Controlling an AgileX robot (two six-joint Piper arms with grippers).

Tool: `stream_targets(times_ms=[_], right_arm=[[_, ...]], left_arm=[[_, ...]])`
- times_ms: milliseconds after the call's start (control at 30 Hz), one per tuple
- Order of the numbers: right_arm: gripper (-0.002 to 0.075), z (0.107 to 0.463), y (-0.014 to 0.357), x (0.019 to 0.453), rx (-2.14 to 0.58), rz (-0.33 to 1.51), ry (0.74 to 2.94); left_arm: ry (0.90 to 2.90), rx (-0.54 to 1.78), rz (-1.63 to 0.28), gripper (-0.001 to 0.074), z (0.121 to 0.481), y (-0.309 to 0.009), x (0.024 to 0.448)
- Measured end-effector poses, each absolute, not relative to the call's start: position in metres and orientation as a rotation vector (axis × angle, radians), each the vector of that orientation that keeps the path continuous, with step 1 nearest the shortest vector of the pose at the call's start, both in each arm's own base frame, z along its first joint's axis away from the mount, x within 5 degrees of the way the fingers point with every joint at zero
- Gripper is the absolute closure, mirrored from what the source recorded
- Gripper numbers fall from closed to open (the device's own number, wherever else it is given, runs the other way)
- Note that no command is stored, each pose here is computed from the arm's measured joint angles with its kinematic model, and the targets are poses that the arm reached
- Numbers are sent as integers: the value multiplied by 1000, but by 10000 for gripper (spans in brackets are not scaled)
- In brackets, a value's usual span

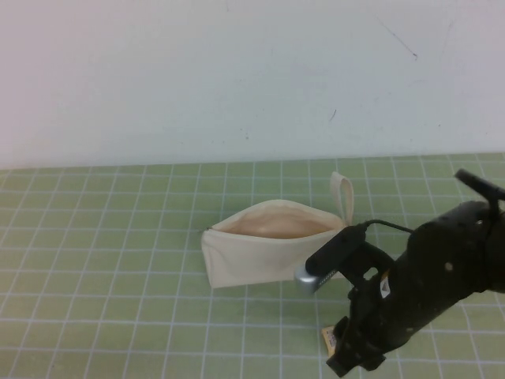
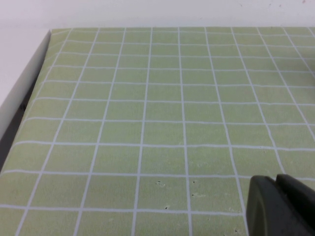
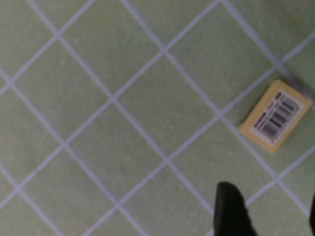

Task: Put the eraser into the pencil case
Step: Pick up the eraser from the table

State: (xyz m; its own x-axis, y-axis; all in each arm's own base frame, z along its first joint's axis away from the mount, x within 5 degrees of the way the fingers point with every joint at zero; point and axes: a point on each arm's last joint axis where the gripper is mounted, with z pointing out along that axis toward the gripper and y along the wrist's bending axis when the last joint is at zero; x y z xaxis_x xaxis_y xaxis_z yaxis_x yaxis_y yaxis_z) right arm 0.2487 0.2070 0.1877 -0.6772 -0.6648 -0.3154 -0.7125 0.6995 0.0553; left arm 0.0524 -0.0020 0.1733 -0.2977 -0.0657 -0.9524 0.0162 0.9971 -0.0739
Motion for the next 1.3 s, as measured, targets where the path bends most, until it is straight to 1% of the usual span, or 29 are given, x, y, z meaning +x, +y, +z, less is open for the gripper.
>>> stream_targets(times_ms=[67, 167, 300, 433, 533, 600, 733, 867, 1133, 1233, 1300], right_arm=[[340, 181, 209, 253, -1035, 247, 2650], [283, 176, 212, 258, -973, 259, 2630], [265, 172, 215, 261, -933, 282, 2631], [265, 162, 217, 264, -926, 279, 2638], [286, 154, 219, 267, -924, 274, 2642], [318, 149, 220, 268, -924, 270, 2648], [407, 141, 220, 269, -929, 262, 2665], [516, 140, 220, 269, -928, 262, 2664], [524, 146, 222, 269, -935, 268, 2694], [524, 168, 226, 271, -956, 290, 2689], [524, 194, 231, 274, -959, 340, 2650]], left_arm=[[1871, -36, -80, 736, 173, -2, 52], [1871, -36, -80, 736, 173, -2, 52], [1871, -36, -80, 736, 173, -2, 52], [1871, -36, -80, 736, 173, -2, 52], [1871, -36, -80, 736, 173, -2, 52], [1871, -36, -80, 736, 173, -2, 52], [1871, -36, -80, 736, 173, -2, 52], [1871, -36, -80, 736, 173, -2, 52], [1871, -33, -79, 736, 173, -2, 52], [1871, -33, -79, 736, 173, -2, 52], [1871, -33, -79, 736, 173, -2, 52]])
